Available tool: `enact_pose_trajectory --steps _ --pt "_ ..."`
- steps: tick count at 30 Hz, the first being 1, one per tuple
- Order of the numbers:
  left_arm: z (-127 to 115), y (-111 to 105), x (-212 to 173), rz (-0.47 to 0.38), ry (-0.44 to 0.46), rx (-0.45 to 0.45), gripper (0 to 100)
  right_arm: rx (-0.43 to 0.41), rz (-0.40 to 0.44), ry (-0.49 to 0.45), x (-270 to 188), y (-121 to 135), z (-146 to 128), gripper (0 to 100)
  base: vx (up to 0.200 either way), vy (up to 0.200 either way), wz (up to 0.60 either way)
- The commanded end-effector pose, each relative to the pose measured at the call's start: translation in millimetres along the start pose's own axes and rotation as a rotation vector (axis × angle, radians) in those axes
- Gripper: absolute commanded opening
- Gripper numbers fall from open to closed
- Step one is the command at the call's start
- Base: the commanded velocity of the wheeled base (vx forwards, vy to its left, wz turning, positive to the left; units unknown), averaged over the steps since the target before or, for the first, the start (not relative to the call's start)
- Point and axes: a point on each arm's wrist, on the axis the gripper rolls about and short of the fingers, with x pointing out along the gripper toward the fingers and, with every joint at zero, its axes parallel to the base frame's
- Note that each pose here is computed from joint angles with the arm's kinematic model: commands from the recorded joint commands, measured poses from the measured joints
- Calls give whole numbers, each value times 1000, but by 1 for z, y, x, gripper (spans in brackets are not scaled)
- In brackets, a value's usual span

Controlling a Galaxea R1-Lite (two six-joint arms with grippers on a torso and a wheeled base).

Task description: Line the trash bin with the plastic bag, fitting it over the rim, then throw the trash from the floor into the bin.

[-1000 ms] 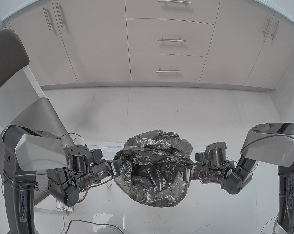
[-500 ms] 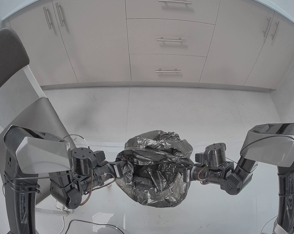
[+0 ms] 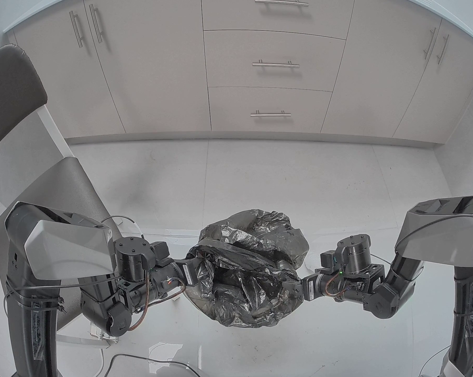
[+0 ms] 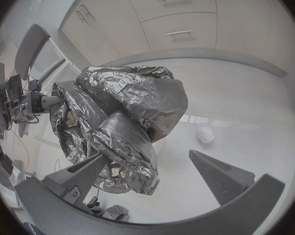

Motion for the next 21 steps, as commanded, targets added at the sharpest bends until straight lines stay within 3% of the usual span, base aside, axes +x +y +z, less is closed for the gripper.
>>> enact_pose_trajectory --steps 1,4,10,17,21 --pt "2 -1 -1 4 -9 2 0 -36 -12 -48 -17 4 14 100 0 0 0" --pt "2 -1 -1 5 -9 2 0 -57 4 -64 -18 11 18 100 0 0 0" --pt "2 -2 -1 4 -12 3 0 -124 79 -64 -11 49 15 100 0 0 0" --pt "2 -2 -1 5 -11 2 0 -140 23 -65 18 57 17 100 0 0 0" --pt "1 -1 -1 6 -8 2 0 -127 15 -114 25 54 31 100 0 0 0"
